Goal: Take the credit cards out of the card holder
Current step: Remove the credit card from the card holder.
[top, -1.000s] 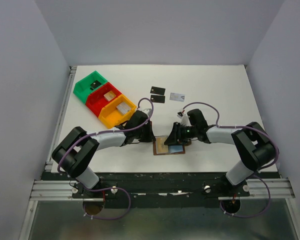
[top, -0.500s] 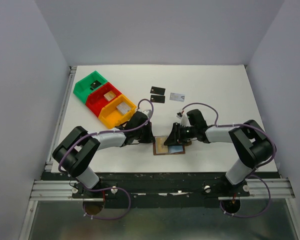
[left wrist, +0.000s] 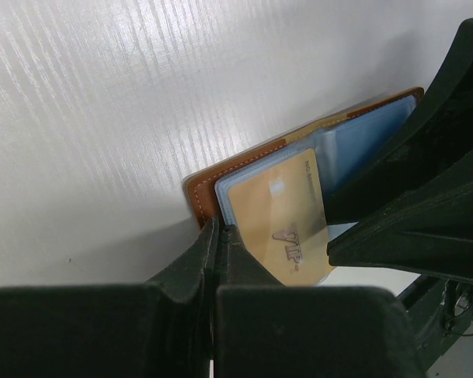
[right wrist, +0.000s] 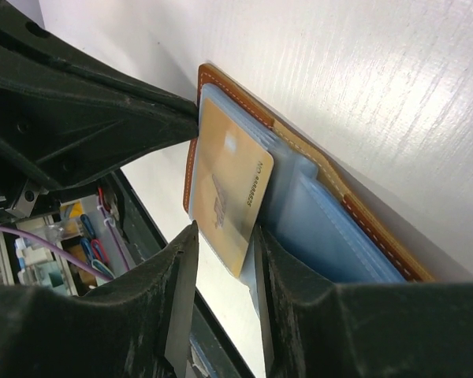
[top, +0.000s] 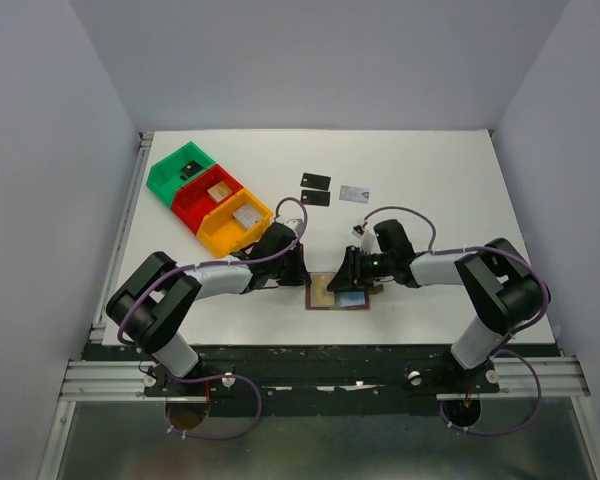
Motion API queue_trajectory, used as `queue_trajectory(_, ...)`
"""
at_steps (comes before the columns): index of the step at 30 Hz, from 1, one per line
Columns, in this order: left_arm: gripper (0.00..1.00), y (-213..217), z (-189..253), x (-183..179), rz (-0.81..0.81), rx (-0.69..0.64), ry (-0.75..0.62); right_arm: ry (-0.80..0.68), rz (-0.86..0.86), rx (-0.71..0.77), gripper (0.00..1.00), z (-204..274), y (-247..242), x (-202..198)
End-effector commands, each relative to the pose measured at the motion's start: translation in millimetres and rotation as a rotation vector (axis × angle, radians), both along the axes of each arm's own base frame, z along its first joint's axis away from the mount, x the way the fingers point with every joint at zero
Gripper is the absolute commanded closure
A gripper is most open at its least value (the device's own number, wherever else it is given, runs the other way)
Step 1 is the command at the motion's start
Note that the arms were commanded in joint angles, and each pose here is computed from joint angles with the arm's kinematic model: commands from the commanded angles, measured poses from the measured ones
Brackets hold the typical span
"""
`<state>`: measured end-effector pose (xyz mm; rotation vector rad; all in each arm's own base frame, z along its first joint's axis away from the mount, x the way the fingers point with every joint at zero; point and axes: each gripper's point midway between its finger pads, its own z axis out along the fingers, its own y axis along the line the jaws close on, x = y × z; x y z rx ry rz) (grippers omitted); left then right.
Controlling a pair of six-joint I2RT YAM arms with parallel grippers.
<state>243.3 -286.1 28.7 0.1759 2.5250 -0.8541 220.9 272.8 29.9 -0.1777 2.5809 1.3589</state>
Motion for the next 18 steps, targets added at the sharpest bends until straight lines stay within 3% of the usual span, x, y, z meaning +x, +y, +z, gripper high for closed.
queue_trajectory(1,1.0,5.7,-17.9,-7.3,0.003,0.046,0.031,-0.014,0.021,0.05,0.59,2.2,4.6,-3.8)
queue_trajectory(18,1.0,13.3,-20.1,-9.9,0.027,0.057,0.026,-0.027,-0.031,0.14,0.6,11.2,10.0,5.3)
